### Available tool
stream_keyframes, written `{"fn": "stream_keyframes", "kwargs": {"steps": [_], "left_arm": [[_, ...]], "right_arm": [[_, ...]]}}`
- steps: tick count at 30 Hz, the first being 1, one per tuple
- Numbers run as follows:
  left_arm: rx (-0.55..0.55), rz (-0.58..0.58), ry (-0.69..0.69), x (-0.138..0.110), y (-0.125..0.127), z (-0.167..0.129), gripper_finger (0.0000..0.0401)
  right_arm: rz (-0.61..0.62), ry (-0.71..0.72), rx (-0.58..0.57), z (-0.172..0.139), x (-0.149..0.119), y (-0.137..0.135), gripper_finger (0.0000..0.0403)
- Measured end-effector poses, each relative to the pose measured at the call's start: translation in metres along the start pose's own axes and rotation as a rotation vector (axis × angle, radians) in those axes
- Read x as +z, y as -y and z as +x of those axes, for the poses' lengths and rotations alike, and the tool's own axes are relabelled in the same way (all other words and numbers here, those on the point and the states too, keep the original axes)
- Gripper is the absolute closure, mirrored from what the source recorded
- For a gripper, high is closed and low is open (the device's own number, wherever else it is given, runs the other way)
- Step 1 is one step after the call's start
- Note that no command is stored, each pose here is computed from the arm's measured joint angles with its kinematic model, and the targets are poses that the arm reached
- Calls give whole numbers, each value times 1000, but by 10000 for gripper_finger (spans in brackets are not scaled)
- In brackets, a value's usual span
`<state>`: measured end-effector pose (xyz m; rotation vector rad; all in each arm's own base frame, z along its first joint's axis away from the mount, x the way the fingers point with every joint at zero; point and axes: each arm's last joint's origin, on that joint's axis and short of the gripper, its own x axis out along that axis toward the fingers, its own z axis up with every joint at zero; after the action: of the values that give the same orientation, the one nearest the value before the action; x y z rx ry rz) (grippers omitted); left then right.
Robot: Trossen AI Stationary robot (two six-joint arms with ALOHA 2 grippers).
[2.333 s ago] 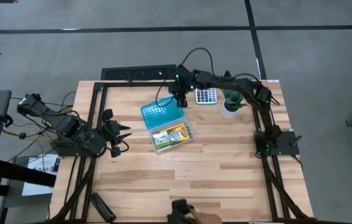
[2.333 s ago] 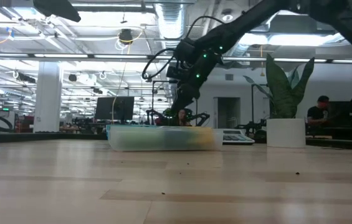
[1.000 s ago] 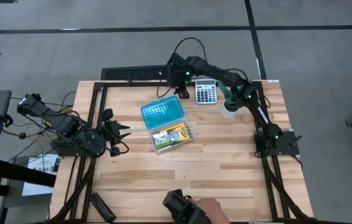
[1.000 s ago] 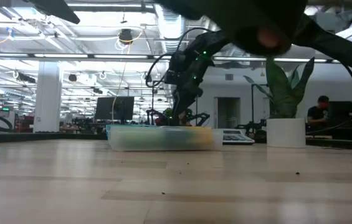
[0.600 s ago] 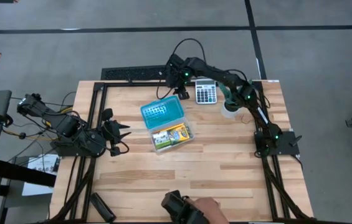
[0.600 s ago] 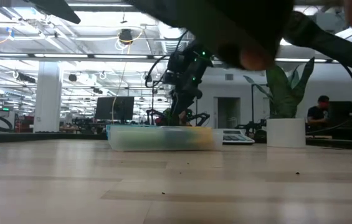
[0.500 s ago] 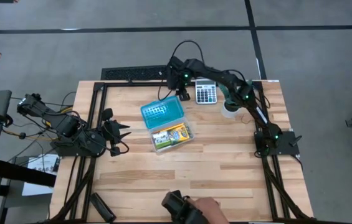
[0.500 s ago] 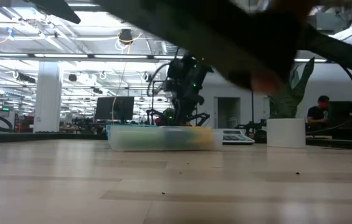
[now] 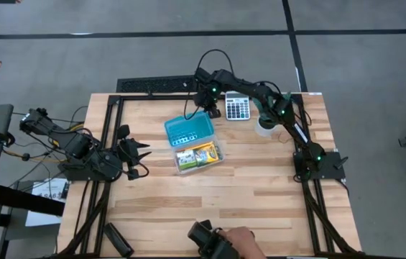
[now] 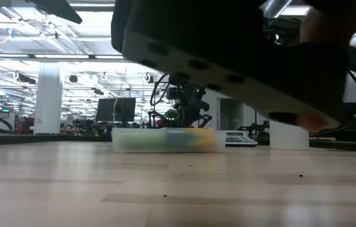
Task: Pack school essentials
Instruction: Close the supply box
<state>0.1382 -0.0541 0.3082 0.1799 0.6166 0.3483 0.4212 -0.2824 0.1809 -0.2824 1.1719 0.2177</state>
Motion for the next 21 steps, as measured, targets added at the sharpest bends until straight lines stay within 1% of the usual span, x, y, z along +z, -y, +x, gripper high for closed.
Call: {"fn": "stream_keyframes", "kwargs": {"steps": [6, 8, 14, 18, 21], "left_arm": [[0, 5, 0, 0, 0, 0, 300], [4, 8, 1, 0, 0, 0, 300], [4, -10, 12, 1, 0, 0, 300], [13, -90, 61, 4, 3, 3, 300], [33, -161, 120, 0, 10, 12, 300]], "right_arm": [[-22, -43, -3, 2, -2, -1, 376], [-40, -55, 6, 2, -4, -2, 395], [-58, -118, -36, 2, 0, -5, 400], [-48, -144, -57, -5, 5, -10, 400], [-5, -141, -65, -13, 8, -12, 401]]}}
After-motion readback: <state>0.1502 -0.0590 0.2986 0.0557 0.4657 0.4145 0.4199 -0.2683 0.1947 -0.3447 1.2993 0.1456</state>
